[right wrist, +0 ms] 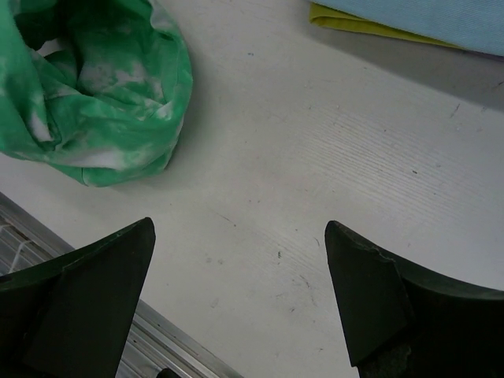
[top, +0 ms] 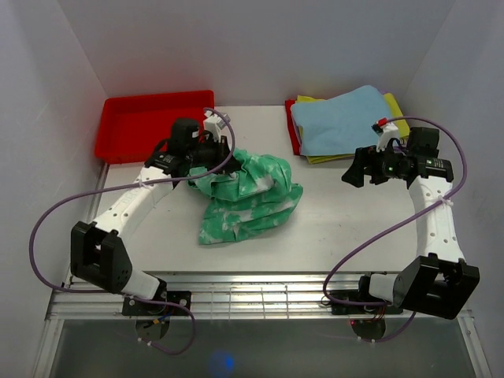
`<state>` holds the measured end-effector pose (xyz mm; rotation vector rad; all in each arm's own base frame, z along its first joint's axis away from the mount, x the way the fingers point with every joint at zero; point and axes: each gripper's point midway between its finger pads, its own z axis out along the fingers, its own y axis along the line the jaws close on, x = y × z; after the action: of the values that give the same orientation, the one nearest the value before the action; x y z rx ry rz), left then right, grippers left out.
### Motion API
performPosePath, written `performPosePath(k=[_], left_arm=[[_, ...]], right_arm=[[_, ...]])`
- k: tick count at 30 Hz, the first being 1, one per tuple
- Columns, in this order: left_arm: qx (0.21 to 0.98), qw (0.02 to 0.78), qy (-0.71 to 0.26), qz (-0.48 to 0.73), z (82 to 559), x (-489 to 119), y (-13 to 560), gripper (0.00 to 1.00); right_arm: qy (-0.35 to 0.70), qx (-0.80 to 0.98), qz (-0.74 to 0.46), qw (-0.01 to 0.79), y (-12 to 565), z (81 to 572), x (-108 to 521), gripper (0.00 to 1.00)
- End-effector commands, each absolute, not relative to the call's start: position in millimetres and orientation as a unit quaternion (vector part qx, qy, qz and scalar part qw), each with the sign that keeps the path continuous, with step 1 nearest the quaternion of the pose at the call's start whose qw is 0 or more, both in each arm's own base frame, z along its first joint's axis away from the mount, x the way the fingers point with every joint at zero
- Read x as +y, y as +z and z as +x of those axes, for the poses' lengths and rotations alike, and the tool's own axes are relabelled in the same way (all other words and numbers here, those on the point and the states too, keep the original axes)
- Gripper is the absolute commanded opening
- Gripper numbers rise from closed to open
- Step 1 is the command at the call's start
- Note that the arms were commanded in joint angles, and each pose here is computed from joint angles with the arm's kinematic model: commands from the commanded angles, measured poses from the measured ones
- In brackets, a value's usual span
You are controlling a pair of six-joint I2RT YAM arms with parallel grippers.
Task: Fold and stack the trousers
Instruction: Move the trousers to the center of the board
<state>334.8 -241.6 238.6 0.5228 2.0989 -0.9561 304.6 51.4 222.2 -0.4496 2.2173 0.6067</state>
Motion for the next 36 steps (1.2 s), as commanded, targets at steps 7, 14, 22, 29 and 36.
performPosePath(k=[7,14,22,29,36], left_arm=[[0.863,0.414,-0.283,0.07,400.5,-253.3,217.2,0.02],[0.839,0.451,-0.304,0.016,442.6,-200.0,269.3,0.78],[0.845,0.434,-0.312,-0.006,398.8,-78.0,286.6,0.79],[0.843,0.417,-0.317,-0.119,348.2,4.9,268.1,0.8],[0.836,0.417,-0.315,-0.166,327.6,47.3,266.7,0.84]], right_arm=[[0.21,0.861,-0.232,0.401,235.4,300.6,63.0,1.0],[0.251,0.819,-0.35,0.378,233.6,278.4,129.1,0.87],[0.25,0.76,-0.493,0.342,214.6,260.0,234.7,0.89],[0.156,0.693,-0.609,0.352,195.2,253.7,361.5,0.93],[0.044,0.683,-0.648,0.334,159.7,257.6,440.2,0.9]])
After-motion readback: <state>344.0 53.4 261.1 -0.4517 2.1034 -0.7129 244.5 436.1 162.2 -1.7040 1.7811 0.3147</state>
